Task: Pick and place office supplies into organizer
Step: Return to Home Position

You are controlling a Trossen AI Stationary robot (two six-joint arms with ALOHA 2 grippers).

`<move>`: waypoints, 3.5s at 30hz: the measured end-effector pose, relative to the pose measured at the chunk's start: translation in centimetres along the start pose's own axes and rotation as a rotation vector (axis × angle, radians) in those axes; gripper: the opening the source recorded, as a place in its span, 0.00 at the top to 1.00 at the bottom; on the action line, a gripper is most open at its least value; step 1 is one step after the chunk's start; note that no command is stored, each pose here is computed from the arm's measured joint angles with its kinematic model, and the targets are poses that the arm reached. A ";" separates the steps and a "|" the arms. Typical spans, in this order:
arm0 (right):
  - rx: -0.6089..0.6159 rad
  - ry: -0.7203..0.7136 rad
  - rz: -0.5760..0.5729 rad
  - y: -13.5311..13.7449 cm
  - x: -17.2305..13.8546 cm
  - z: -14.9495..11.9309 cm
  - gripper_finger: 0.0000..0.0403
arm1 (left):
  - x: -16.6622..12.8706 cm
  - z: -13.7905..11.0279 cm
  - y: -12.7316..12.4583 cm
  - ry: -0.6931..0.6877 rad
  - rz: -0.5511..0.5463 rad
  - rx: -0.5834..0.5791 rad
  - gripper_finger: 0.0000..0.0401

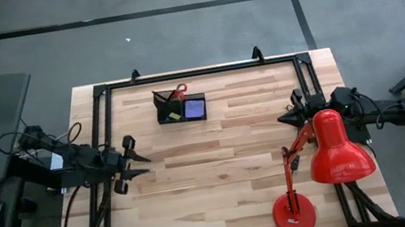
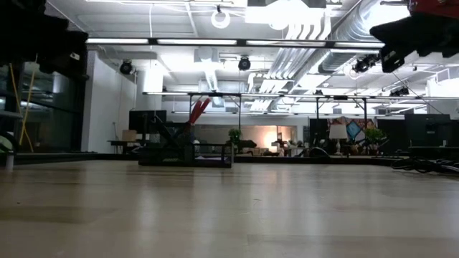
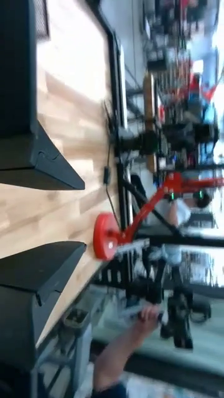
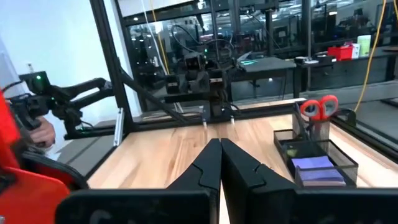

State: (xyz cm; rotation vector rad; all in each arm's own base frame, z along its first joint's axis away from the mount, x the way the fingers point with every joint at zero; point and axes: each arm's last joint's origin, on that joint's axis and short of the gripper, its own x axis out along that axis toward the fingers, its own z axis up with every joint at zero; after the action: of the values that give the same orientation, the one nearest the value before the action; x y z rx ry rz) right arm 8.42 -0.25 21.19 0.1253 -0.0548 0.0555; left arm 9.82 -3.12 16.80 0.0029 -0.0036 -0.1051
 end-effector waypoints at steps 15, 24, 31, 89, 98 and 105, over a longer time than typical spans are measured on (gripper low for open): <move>-0.056 0.040 -0.035 -0.9 1.1 -4.3 1.00 | -0.8 0.6 0.7 0.018 0.157 0.021 0.68; -0.091 0.043 -0.048 -1.0 1.2 -4.4 1.00 | -0.8 0.6 0.7 0.017 0.179 0.021 0.68; -0.078 0.049 -0.083 -1.1 1.2 -4.5 1.00 | -0.8 0.6 0.7 0.017 0.179 0.021 0.68; -0.082 0.053 -0.083 -1.1 1.2 -4.6 1.00 | -0.8 0.6 0.7 0.017 0.179 0.022 0.68; -0.082 0.053 -0.083 -1.1 1.2 -4.6 1.00 | -0.8 0.6 0.7 0.017 0.179 0.023 0.68; -0.082 0.053 -0.083 -1.1 1.2 -4.6 1.00 | -0.4 0.2 0.6 0.066 0.167 0.041 0.68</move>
State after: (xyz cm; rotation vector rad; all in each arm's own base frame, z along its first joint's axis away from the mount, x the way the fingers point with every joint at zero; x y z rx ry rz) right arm 9.89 -0.69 16.60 0.0442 0.0007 -0.0267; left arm 9.43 -2.53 16.95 0.0469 0.0602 0.0618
